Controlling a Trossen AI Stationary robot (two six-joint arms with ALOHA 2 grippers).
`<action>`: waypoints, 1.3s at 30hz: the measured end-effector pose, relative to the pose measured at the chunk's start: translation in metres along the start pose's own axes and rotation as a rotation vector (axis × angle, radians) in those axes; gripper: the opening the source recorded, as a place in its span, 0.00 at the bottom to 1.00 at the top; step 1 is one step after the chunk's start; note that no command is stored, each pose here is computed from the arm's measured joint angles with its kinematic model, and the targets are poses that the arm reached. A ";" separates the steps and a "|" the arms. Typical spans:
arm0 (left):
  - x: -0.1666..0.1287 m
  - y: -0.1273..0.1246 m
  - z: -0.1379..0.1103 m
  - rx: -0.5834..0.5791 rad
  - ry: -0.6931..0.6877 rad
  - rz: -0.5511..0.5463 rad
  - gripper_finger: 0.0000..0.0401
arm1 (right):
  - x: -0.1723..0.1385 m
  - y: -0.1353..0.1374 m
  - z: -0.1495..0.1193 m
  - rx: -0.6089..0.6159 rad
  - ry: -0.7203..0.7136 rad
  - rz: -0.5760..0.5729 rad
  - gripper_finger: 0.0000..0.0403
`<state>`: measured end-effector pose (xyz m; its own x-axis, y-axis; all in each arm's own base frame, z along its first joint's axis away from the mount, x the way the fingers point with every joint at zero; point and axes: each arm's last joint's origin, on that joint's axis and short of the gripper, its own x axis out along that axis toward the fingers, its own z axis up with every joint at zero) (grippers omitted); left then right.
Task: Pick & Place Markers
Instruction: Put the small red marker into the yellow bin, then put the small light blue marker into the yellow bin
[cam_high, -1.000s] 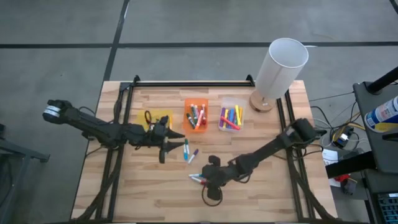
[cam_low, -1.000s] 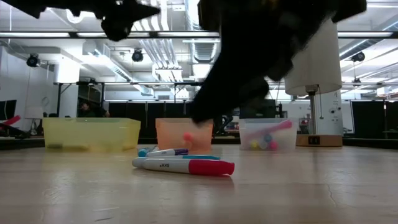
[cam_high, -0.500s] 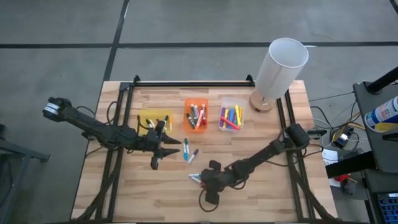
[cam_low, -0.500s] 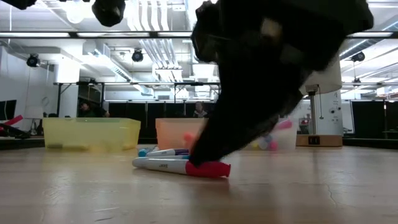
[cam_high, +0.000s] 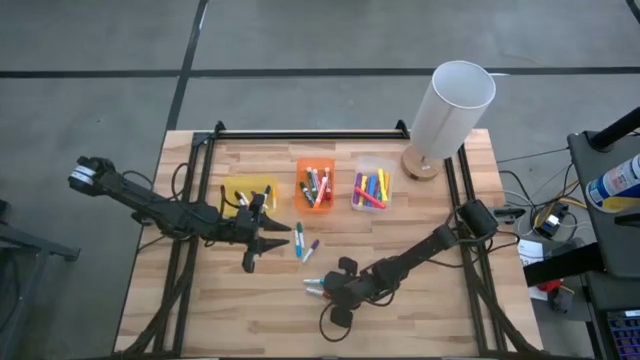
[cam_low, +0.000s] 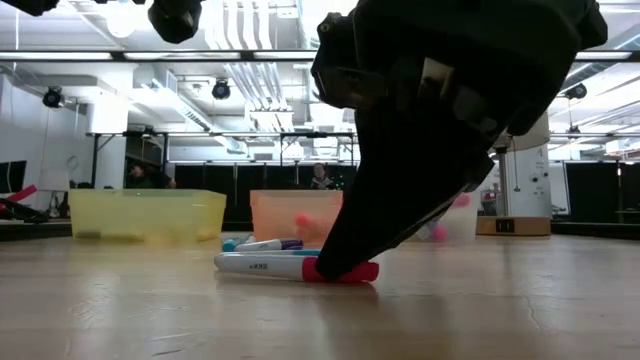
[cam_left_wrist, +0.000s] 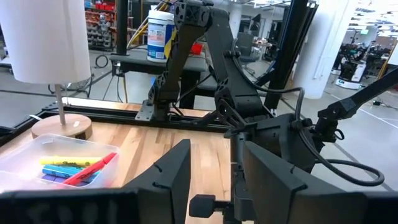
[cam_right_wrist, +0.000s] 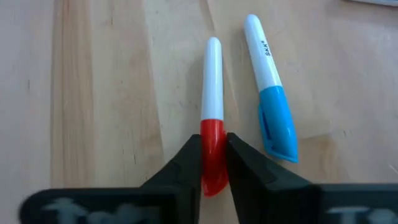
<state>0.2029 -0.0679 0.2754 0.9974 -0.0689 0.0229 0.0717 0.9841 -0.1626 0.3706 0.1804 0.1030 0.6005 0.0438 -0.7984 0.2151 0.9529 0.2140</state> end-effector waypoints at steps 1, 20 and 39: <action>0.000 0.000 0.000 0.001 0.001 0.000 0.35 | 0.000 0.000 0.000 -0.001 0.001 -0.003 0.10; 0.001 -0.002 -0.004 0.033 0.038 -0.064 0.35 | -0.041 0.003 0.064 -0.166 -0.096 -0.075 0.02; 0.001 -0.002 -0.004 0.032 0.039 -0.063 0.35 | -0.032 -0.008 0.042 -0.151 -0.023 -0.082 0.29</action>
<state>0.2035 -0.0702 0.2712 0.9906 -0.1367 -0.0069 0.1346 0.9823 -0.1305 0.3822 0.1591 0.1505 0.6031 -0.0414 -0.7966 0.1470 0.9873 0.0600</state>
